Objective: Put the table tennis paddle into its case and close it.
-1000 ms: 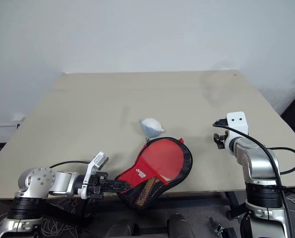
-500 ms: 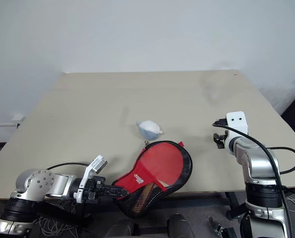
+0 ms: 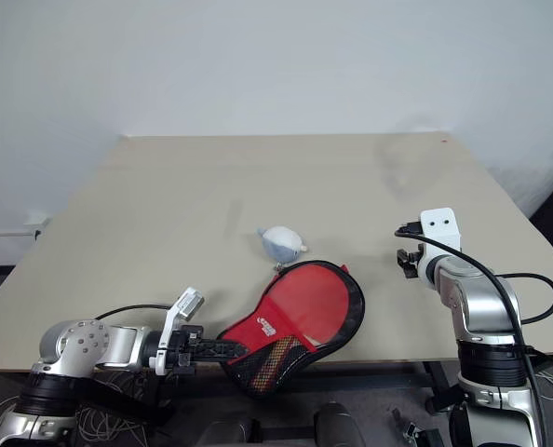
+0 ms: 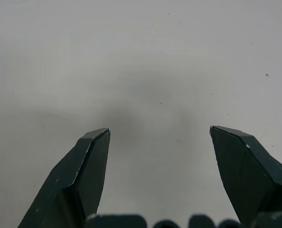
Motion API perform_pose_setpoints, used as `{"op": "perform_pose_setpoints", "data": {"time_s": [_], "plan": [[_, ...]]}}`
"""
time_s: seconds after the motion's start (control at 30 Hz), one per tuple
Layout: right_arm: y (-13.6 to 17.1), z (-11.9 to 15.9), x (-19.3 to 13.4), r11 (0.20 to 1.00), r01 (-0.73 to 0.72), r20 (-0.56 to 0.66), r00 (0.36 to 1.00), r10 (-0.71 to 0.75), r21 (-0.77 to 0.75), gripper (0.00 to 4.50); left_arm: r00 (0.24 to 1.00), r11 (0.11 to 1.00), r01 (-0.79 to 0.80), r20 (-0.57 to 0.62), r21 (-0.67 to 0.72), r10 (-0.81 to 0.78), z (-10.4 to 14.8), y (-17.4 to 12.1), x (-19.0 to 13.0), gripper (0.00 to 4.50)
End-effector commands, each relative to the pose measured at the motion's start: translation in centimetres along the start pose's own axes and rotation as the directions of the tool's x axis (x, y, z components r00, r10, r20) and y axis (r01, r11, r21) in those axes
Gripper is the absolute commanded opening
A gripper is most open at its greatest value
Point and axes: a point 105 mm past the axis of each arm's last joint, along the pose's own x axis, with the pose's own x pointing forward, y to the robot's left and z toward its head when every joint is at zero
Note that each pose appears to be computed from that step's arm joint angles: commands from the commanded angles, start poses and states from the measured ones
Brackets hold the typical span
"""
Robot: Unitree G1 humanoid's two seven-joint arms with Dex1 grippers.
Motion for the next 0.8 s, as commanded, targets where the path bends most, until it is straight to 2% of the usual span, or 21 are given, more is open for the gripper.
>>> {"op": "perform_pose_setpoints", "data": {"time_s": [0.03,0.07,0.13,0.43,0.53,0.8], "plan": [[-0.6,1.8,-0.4,1.000,0.023,0.061,0.998,-0.023,-0.007,3.64,0.999,0.998,0.017,0.050,0.055,-0.020,1.4,-0.8,-0.3,0.00],[-0.6,1.8,-0.4,1.000,0.022,0.061,0.998,-0.022,-0.007,3.64,0.999,0.998,0.016,0.049,0.056,-0.019,1.4,-0.7,-0.3,0.00],[-0.5,1.8,-0.4,1.000,0.022,0.062,0.998,-0.021,-0.007,3.64,0.999,0.998,0.012,0.047,0.059,-0.015,1.4,-0.7,-0.3,0.64],[-0.5,1.8,-0.4,1.000,0.021,0.062,0.998,-0.021,-0.007,3.64,0.999,0.999,0.004,0.052,0.050,-0.007,1.2,-0.5,-0.6,2.90],[-0.5,1.8,-0.4,1.000,0.020,0.062,0.998,-0.020,-0.007,3.64,0.997,0.999,-0.008,0.079,0.040,0.005,1.5,-0.2,-1.0,2.90],[-0.4,1.9,-0.2,1.000,0.014,0.063,0.998,-0.013,-0.010,3.64,0.965,0.996,-0.086,0.251,0.004,0.082,4.2,1.5,-2.4,2.90]]}}
